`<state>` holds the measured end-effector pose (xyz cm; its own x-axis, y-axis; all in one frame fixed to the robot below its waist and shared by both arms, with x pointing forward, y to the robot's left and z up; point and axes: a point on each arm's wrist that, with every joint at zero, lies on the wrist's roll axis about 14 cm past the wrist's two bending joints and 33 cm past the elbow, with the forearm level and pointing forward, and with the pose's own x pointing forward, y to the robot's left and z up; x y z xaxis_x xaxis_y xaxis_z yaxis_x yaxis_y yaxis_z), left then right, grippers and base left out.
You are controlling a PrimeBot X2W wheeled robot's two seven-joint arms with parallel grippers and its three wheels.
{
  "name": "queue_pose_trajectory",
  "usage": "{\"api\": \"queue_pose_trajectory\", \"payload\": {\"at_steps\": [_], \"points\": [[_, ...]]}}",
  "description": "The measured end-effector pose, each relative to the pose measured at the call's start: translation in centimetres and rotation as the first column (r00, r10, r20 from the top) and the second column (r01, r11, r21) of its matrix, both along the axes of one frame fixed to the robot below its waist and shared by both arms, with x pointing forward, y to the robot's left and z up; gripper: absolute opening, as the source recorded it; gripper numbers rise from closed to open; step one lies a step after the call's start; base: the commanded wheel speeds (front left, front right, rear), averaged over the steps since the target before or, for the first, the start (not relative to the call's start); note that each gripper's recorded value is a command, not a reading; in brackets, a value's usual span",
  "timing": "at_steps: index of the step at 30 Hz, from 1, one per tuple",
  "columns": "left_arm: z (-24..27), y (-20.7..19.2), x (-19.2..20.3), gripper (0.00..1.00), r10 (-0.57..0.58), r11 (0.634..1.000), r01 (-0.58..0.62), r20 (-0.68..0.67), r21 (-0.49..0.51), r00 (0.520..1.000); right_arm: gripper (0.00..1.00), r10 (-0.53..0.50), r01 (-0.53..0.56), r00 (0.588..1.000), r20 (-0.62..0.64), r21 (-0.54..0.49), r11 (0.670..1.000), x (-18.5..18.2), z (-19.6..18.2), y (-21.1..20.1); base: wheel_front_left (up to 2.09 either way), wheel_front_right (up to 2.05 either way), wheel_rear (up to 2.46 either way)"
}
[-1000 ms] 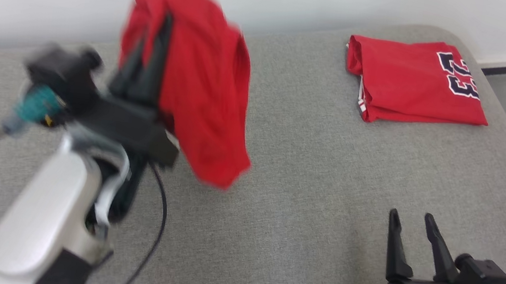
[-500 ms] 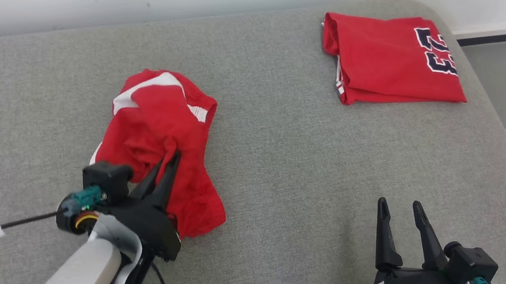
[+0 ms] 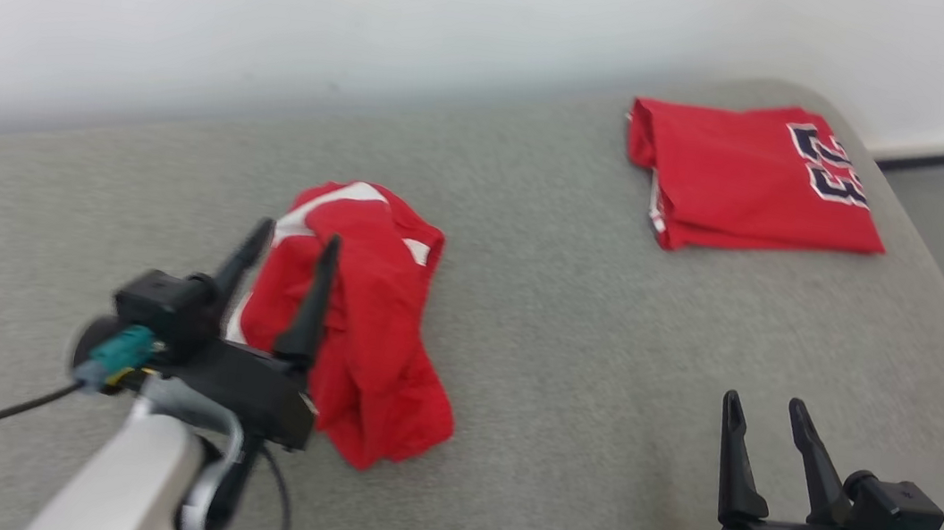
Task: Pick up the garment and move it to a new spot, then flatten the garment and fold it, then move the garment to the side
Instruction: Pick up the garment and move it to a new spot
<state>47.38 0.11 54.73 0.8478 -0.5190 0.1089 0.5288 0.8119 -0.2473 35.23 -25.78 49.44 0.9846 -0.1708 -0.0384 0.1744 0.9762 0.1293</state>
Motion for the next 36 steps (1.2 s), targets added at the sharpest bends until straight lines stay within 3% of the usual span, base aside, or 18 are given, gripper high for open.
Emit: {"api": "queue_pose_trajectory", "payload": {"at_steps": [8,12,18,24,36], "points": [[5.2,9.0,-0.9,1.0,0.19,0.971,-0.214,0.192,0.112,0.963,1.0,0.079,-0.079,0.996,0.037,0.005,0.997,0.5,1.2,2.5,0.0,0.0,0.0],[7.1,14.8,-3.2,1.0,0.325,0.928,-0.357,0.245,0.102,0.913,1.0,0.142,-0.143,0.986,0.081,0.001,0.99,1.3,2.6,4.6,0.0,0.0,0.0],[6.6,20.3,-6.7,1.0,0.452,0.865,-0.489,0.254,0.11,0.855,1.0,0.198,-0.199,0.974,0.109,0.003,0.98,1.8,3.5,6.5,0.0,0.0,0.0],[4.6,22.2,-9.7,1.0,0.506,0.827,-0.545,0.238,0.14,0.829,1.0,0.228,-0.229,0.965,0.126,-0.004,0.973,2.0,4.3,7.5,0.0,0.0,0.0],[1.3,23.0,-12.4,1.0,0.536,0.797,-0.564,0.178,0.217,0.825,1.0,0.238,-0.239,0.964,0.118,-0.005,0.971,1.4,4.4,7.8,0.0,0.0,0.0]]}}
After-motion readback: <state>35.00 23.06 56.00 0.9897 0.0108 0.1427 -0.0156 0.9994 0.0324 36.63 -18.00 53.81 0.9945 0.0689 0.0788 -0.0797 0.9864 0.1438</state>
